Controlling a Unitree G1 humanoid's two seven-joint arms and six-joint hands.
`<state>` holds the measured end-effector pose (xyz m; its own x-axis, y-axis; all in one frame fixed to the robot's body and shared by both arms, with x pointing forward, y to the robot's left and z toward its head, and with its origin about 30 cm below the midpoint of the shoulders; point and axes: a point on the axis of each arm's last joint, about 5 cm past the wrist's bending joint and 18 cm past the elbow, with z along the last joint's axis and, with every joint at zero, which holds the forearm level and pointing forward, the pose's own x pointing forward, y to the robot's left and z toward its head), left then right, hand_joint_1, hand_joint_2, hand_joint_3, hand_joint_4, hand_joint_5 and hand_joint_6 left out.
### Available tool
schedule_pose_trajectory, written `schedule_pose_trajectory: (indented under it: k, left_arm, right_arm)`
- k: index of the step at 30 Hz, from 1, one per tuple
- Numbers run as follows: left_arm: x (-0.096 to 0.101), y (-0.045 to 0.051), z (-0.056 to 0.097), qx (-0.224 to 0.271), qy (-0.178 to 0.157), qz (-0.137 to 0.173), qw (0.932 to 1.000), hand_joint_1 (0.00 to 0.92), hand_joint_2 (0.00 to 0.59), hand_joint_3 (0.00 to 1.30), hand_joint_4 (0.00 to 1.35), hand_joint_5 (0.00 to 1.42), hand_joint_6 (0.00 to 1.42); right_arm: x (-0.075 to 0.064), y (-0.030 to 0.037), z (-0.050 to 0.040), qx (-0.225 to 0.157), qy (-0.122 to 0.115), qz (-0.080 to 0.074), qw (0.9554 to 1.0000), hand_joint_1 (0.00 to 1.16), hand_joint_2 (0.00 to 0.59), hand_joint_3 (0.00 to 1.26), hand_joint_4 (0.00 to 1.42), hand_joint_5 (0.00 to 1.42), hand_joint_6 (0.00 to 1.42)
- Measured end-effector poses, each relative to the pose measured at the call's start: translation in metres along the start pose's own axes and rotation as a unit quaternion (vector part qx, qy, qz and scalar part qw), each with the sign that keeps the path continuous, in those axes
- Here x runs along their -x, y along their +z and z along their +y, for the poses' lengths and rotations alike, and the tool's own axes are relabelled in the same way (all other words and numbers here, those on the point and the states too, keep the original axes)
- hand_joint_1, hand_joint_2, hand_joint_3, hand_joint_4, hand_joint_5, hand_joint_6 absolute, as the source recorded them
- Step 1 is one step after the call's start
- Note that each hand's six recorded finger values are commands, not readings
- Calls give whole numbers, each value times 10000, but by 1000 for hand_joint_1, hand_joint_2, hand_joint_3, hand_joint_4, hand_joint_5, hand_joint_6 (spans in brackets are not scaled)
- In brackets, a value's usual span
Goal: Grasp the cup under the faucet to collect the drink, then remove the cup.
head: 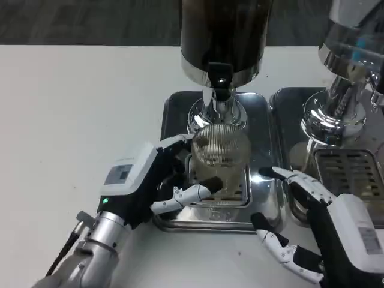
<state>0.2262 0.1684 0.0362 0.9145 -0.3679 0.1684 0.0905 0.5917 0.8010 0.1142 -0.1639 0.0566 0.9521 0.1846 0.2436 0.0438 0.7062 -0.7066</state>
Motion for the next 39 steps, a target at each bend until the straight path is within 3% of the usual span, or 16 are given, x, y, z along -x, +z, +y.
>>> schedule_pose_trajectory:
  k: [11,27,33,39]
  left_arm:
    - [75,-62,53,-20,125,288,9995,35,80,348,279,421,431]
    - [236,-355,431,-240,688,1021,9921,18,77,334,240,388,414]
    - [363,-414,553,-229,794,1020,9914,5,81,308,288,387,415]
    - [352,-411,828,-77,859,637,9942,0,124,310,318,369,435]
  right_arm:
    - [-25,-23,26,-69,43,-22,10000,492,355,304,271,231,342]
    - [-64,38,78,-188,-1,-89,9998,492,355,304,271,231,342]
    - [-114,46,101,-223,-53,-127,9997,492,355,303,271,234,342]
    - [-155,29,126,-240,-119,-110,9996,492,355,303,271,235,342]
